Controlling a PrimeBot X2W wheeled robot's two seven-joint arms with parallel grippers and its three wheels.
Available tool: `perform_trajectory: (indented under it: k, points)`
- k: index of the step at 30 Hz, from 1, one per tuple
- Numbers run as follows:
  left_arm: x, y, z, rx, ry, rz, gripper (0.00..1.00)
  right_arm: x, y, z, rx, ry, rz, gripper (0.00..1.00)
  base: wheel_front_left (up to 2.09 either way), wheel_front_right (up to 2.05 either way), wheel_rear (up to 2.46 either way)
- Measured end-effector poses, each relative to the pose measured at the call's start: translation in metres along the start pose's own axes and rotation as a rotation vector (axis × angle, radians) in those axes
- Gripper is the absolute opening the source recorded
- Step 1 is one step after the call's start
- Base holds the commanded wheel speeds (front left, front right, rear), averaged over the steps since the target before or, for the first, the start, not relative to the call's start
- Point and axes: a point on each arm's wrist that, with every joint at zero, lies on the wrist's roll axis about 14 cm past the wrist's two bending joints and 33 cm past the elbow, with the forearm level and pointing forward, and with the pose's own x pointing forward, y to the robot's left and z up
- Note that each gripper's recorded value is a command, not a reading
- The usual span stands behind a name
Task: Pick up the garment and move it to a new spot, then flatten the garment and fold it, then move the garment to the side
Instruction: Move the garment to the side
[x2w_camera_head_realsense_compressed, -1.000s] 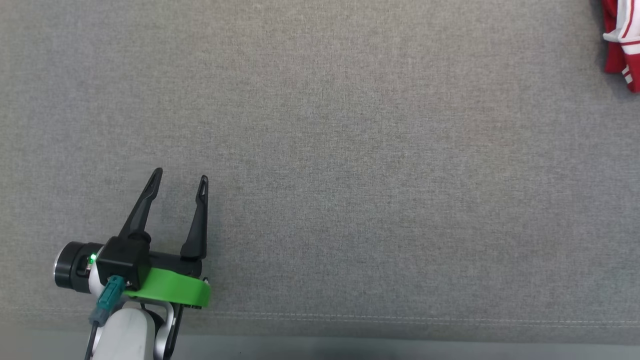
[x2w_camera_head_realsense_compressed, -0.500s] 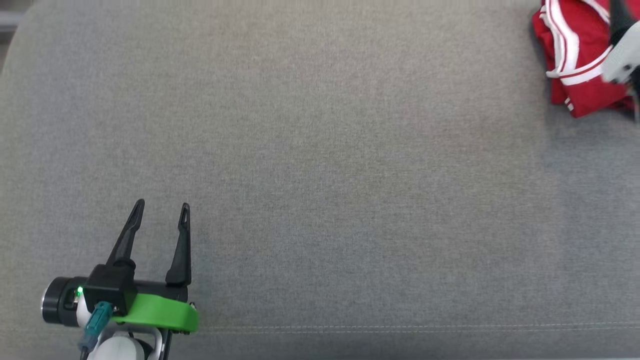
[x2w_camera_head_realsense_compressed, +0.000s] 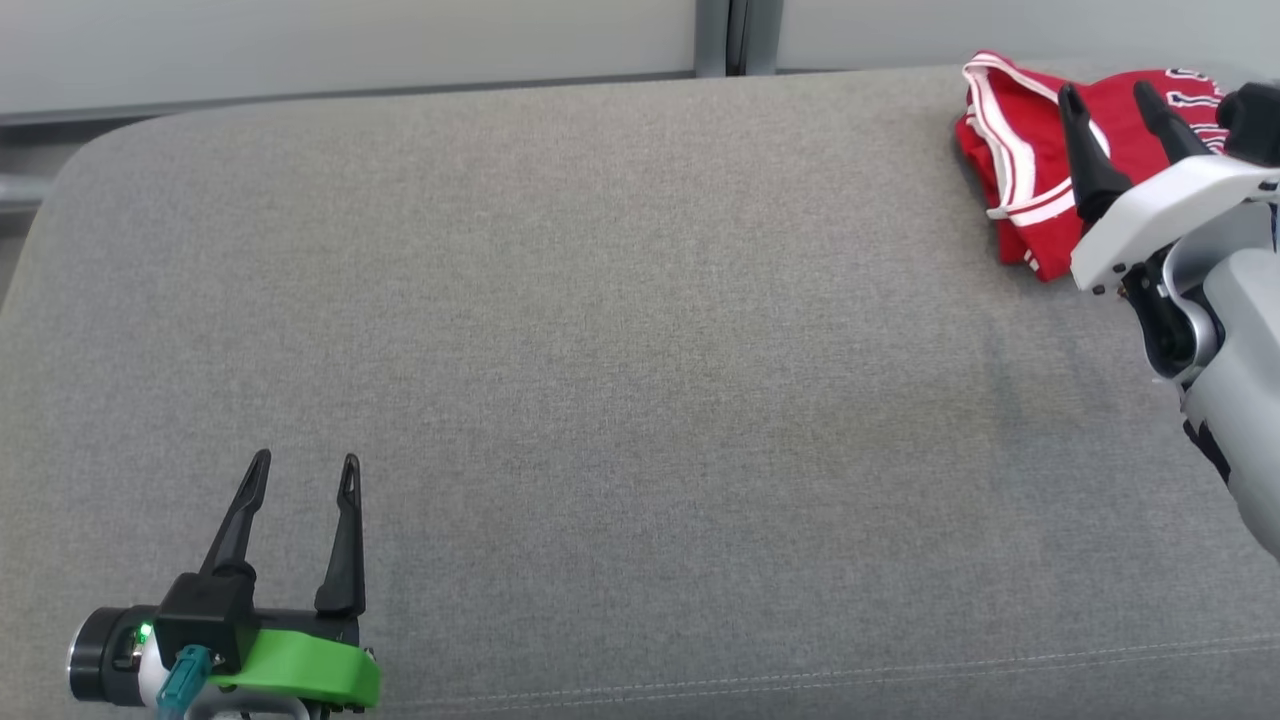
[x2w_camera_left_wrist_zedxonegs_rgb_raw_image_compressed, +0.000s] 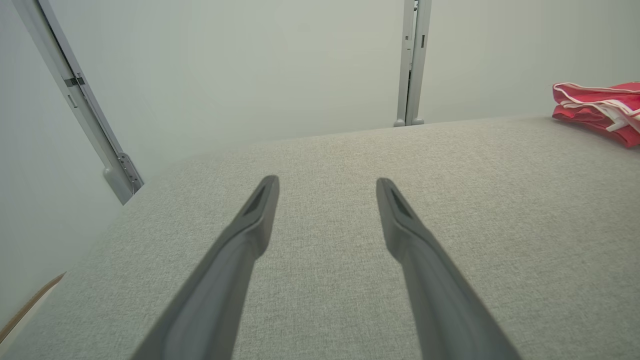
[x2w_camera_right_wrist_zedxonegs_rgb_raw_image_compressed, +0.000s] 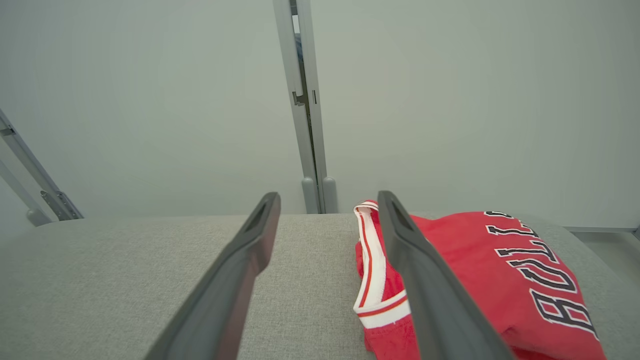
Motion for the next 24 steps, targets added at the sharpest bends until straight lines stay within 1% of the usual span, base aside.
perform_trajectory:
  k: [3,8,16,20,22,24]
  points:
    - [-0.003,-0.001,0.005,0.001,-0.014,-0.002,1.0,-0.013,-0.002,0.005,0.002,-0.025,-0.006,1.0,0.0,0.0,0.0]
    - [-0.008,0.0,0.011,0.005,-0.031,0.002,1.0,-0.033,0.006,-0.005,0.01,-0.035,-0.002,1.0,0.0,0.0,0.0]
    - [-0.019,0.005,0.016,0.005,-0.044,0.024,1.0,-0.063,0.037,-0.032,0.049,-0.033,0.027,1.0,0.0,0.0,0.0]
    - [-0.024,0.008,0.019,0.005,-0.053,0.039,1.0,-0.082,0.043,-0.04,0.047,-0.039,0.02,1.0,0.0,0.0,0.0]
    - [-0.027,0.01,0.021,0.005,-0.059,0.046,1.0,-0.09,0.049,-0.043,0.074,-0.052,0.016,1.0,0.0,0.0,0.0]
    - [-0.031,0.012,0.021,0.003,-0.06,0.059,1.0,-0.1,0.06,-0.049,0.061,-0.048,0.034,1.0,0.0,0.0,0.0]
